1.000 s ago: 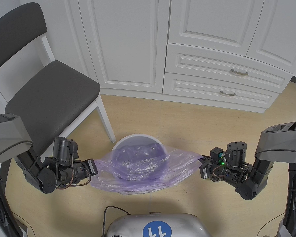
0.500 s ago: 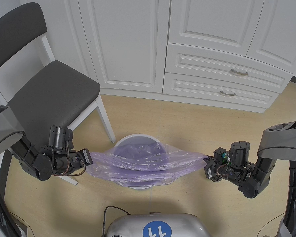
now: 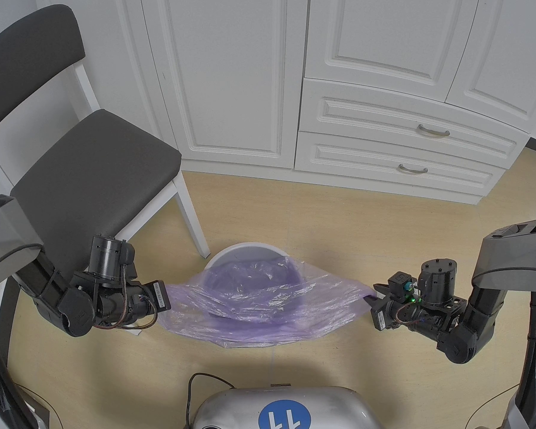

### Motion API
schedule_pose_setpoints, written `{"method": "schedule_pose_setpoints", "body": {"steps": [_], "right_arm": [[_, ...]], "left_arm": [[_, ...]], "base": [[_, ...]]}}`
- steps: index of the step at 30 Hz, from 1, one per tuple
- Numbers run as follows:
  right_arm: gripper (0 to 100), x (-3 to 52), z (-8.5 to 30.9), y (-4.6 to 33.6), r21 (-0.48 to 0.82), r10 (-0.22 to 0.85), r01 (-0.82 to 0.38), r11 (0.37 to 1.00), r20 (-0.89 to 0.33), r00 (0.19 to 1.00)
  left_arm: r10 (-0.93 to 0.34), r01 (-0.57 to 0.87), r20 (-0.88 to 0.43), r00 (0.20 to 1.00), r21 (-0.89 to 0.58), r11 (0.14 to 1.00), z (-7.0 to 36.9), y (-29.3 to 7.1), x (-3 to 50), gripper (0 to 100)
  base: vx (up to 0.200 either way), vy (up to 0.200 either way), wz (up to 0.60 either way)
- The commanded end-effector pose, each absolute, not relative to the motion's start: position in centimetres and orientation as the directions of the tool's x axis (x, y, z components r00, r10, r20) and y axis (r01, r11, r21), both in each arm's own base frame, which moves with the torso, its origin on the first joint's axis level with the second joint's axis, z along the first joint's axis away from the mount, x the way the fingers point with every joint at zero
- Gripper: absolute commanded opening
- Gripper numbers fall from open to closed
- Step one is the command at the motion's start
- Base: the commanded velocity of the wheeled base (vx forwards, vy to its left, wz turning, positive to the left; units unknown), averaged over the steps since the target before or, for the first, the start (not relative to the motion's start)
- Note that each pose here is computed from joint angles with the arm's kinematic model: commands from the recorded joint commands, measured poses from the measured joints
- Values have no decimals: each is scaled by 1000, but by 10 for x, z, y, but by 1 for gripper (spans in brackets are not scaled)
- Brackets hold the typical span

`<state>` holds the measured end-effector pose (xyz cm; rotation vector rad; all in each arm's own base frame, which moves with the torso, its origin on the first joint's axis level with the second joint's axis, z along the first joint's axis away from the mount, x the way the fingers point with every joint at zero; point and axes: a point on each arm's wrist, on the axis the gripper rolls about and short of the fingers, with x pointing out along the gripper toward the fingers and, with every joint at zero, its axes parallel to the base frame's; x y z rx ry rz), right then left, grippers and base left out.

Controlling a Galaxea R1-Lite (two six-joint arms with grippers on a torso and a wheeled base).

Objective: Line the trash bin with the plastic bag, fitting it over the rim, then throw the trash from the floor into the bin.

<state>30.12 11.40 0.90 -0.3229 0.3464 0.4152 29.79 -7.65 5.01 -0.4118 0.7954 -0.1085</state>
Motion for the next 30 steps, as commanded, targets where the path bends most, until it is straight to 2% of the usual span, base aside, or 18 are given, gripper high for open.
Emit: {"method": "schedule_pose_setpoints", "body": {"steps": [1,2,4,6,11,16,19,22,27,28,30], "right_arm": [[100,288,25,114,-226,385,-483,846,-368,846],[100,288,26,114,-224,391,-488,844,-366,844],[100,280,32,113,-185,486,-570,800,-357,798],[100,279,35,110,-158,537,-612,775,-346,769],[100,280,45,103,-100,596,-646,756,-303,744],[100,272,80,129,35,685,-691,722,-181,706],[100,262,96,153,117,684,-673,730,-139,717],[100,253,97,177,146,666,-650,745,-183,723],[100,257,94,191,145,661,-647,749,-240,711],[100,261,92,215,132,673,-669,731,-296,678],[100,265,96,224,112,663,-667,736,-319,678]], "left_arm": [[-268,-26,-661,701,-399,916,56,-83,290,0],[-269,-25,-661,701,-399,916,56,-83,290,0],[-270,-23,-661,700,-399,917,57,-84,289,0],[-270,-25,-667,695,-397,917,54,-84,289,0],[-268,-27,-668,694,-397,918,53,-84,290,0],[-270,-22,-665,696,-396,918,55,-84,288,0],[-270,-10,-671,691,-382,924,53,-83,285,0],[-273,-2,-673,687,-378,926,53,-85,284,0],[-276,1,-672,687,-379,926,52,-85,283,0],[-277,1,-677,682,-378,926,51,-86,282,0],[-278,3,-680,678,-376,927,50,-86,281,0]], "base": [[0,0,0],[0,0,0],[0,0,0],[0,0,0],[0,0,0],[0,0,0],[0,0,0],[0,0,0],[0,0,0],[0,0,0],[0,0,0]]}}
